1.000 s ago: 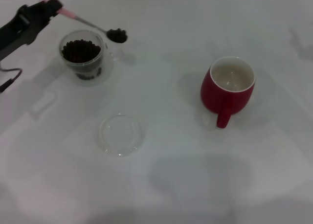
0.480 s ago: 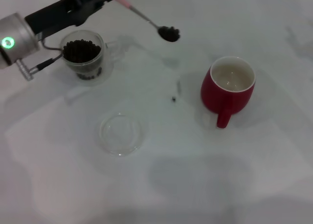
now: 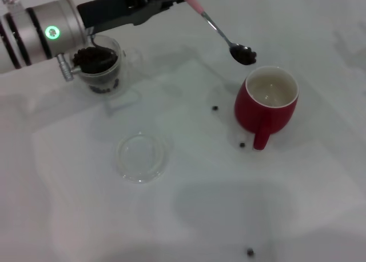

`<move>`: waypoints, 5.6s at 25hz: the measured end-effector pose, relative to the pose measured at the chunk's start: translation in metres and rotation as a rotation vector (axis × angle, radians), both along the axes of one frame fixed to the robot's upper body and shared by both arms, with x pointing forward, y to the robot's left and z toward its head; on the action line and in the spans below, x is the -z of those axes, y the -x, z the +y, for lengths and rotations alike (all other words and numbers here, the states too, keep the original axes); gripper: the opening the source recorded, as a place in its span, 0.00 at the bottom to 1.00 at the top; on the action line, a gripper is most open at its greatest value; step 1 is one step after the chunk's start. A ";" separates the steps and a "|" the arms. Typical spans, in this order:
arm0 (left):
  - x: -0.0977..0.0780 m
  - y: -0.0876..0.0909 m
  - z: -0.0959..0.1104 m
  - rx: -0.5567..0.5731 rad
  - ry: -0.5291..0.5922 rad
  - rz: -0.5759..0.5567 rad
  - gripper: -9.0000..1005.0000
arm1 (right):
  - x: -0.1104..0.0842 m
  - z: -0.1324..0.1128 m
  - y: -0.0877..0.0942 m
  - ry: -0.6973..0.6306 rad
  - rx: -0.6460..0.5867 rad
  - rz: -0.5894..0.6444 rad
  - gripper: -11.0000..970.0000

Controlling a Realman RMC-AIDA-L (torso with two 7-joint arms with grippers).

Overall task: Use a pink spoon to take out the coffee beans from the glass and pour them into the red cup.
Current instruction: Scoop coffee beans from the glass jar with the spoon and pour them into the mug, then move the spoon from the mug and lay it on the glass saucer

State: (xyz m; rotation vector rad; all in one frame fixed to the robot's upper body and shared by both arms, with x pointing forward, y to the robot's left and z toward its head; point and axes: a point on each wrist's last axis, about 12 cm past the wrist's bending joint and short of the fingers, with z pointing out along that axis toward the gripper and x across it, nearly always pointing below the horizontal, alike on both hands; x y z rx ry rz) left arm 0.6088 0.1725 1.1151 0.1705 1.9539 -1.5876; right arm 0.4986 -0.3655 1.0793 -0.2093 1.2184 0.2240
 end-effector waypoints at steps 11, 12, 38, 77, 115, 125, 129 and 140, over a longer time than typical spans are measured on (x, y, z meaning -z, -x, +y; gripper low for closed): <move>-0.014 -0.016 -0.021 0.052 -0.106 -0.041 0.14 | 0.007 -0.002 0.006 -0.010 0.015 0.027 0.72; -0.016 -0.017 -0.023 0.060 -0.117 -0.045 0.14 | 0.007 -0.002 0.006 -0.011 0.015 0.028 0.72; -0.059 -0.044 -0.074 0.199 -0.402 -0.180 0.14 | 0.012 -0.002 0.007 -0.023 0.028 0.051 0.72; 0.038 0.088 0.125 -0.044 -0.314 -0.187 0.14 | 0.018 -0.008 0.011 -0.033 0.067 0.089 0.72; 0.065 0.090 0.093 0.041 -0.320 -0.102 0.14 | 0.021 -0.007 0.010 -0.041 0.068 0.106 0.72; 0.065 0.089 0.090 0.055 -0.325 -0.099 0.15 | 0.021 -0.007 0.011 -0.042 0.068 0.106 0.72; 0.066 0.091 0.092 0.049 -0.325 -0.094 0.19 | 0.021 -0.007 0.010 -0.041 0.068 0.106 0.72; 0.069 0.093 0.098 0.037 -0.333 -0.076 0.32 | 0.023 -0.005 0.012 -0.042 0.062 0.114 0.72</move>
